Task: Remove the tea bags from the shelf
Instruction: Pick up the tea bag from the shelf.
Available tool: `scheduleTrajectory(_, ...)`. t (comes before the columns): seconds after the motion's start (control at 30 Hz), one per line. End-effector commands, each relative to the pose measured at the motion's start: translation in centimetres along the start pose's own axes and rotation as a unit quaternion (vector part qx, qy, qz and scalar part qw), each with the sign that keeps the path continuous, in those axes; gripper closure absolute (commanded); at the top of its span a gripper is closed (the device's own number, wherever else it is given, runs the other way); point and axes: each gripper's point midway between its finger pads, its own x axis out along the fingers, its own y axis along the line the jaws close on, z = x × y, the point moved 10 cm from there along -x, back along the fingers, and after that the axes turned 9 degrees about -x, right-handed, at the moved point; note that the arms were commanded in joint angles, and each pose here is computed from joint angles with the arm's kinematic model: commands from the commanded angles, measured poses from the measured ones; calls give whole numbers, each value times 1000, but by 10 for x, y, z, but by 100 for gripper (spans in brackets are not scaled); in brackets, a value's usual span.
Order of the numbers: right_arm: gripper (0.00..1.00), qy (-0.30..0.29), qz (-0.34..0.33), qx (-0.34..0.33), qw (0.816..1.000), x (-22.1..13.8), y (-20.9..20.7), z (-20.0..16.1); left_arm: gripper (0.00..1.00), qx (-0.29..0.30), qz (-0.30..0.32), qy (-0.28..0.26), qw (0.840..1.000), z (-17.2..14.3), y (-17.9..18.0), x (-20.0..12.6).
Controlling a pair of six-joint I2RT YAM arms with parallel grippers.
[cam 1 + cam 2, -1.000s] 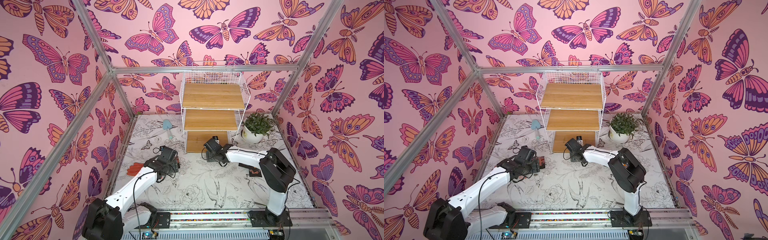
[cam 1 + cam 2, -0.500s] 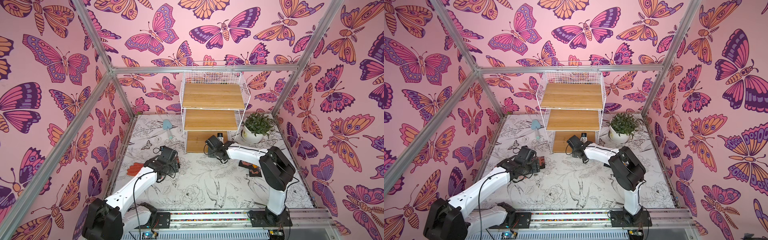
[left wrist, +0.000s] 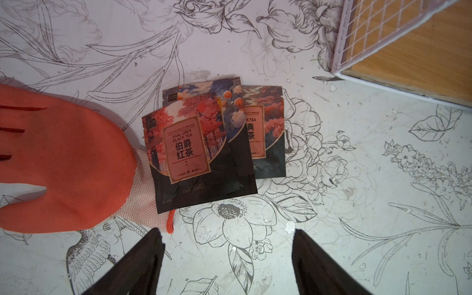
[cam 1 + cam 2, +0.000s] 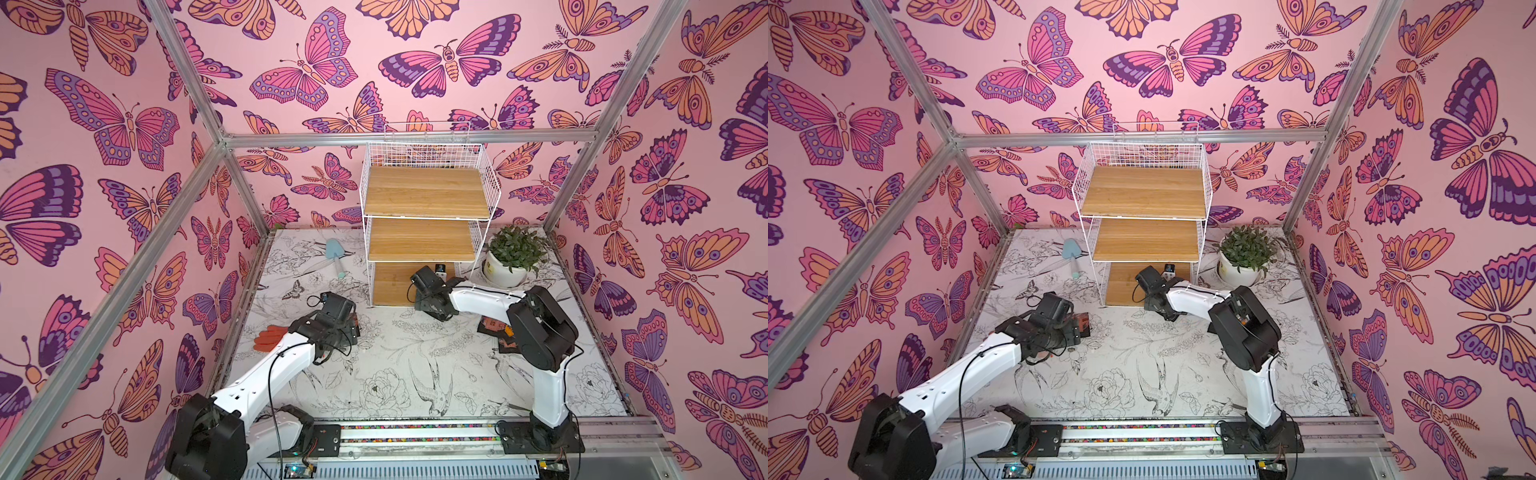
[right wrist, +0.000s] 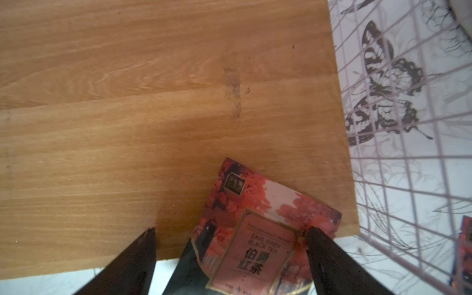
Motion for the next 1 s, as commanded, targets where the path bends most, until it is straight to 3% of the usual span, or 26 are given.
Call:
scheduleTrajectory(0.0,10,52,2,-3,999,19,-2,-20,18,0,4,0,1000,1,1,1)
scheduleTrajectory(0.53,42,112,9,-14,994,44,6,-29,18,-5,5,-9,1000,-3,7,-3)
scheduleTrajectory(0.7,47,132,15,-10,991,50,9,-34,18,-6,8,-21,1000,-5,12,-6)
scheduleTrajectory(0.97,75,148,35,-1,988,55,10,-42,18,-7,8,-28,1000,-7,15,-8)
